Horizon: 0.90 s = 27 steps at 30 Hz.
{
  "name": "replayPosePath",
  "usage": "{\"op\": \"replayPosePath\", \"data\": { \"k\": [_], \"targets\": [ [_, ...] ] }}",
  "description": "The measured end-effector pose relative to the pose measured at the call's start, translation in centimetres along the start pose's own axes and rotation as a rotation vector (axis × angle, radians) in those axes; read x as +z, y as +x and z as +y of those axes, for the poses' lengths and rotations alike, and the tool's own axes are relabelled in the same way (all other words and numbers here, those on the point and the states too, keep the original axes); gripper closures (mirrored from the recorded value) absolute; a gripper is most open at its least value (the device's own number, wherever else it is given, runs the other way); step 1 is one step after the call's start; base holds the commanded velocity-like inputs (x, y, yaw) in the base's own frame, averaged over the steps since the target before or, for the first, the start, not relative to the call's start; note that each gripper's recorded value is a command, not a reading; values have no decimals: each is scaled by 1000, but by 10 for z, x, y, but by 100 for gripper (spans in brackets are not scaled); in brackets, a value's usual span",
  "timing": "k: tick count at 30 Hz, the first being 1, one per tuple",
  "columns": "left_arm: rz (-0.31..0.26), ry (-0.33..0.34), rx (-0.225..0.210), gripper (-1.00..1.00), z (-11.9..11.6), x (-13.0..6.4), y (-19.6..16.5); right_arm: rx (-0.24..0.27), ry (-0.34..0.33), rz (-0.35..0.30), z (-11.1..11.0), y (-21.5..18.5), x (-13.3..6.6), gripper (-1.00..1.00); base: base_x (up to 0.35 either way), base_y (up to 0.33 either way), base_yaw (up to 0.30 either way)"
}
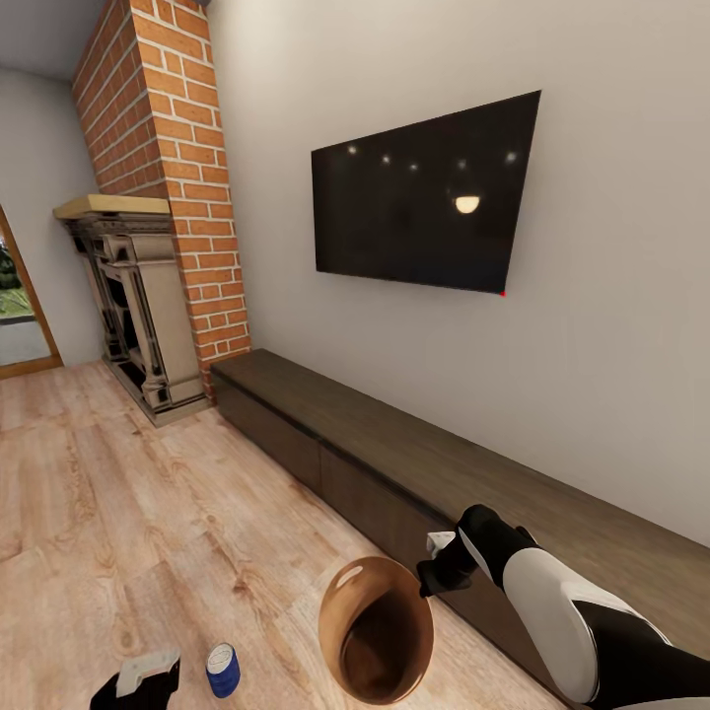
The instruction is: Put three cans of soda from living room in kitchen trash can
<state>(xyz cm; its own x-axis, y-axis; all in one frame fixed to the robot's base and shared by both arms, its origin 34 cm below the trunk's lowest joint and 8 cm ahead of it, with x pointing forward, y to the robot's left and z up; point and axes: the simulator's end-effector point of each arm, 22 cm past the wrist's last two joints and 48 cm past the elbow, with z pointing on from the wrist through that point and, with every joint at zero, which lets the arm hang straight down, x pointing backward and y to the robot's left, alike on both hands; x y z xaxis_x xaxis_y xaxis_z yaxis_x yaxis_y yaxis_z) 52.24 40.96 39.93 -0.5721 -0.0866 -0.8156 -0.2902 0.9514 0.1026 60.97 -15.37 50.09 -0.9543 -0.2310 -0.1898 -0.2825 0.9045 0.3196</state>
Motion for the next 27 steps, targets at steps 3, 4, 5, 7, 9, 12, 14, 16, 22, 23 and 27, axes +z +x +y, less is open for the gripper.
{"op": "replayPosePath", "data": {
  "k": [3,4,5,7,9,12,14,16,22,23,27],
  "targets": [
    [-12,3,-2,-100,-1,0,-4,0,0,0,0,0,0,100,0,0,0],
    [-17,4,-3,-100,-1,1,-6,0,0,0,0,0,0,100,0,0,0],
    [-23,4,-4,-100,-1,1,-8,0,0,0,0,0,0,100,0,0,0],
    [-63,9,-10,-100,-5,2,-19,0,-1,0,1,0,0,100,0,0,0],
    [-84,11,-13,-100,-6,2,-26,1,-2,0,1,0,0,100,0,0,0],
    [-109,13,-16,-100,-7,3,-33,0,0,0,0,0,0,100,0,0,0],
    [-118,14,-18,-100,-8,3,-35,-1,1,0,0,0,0,100,0,0,0],
    [-127,17,-20,-100,-10,2,-38,0,0,0,0,0,0,100,0,0,0],
    [-152,21,-22,-100,-13,2,-44,0,0,0,0,0,0,100,0,0,0],
    [-155,22,-22,-100,-13,2,-45,0,-1,0,0,0,0,100,0,0,0],
    [-160,32,-21,-100,-16,2,-47,0,0,0,0,0,0,100,0,0,0]
  ]
}}
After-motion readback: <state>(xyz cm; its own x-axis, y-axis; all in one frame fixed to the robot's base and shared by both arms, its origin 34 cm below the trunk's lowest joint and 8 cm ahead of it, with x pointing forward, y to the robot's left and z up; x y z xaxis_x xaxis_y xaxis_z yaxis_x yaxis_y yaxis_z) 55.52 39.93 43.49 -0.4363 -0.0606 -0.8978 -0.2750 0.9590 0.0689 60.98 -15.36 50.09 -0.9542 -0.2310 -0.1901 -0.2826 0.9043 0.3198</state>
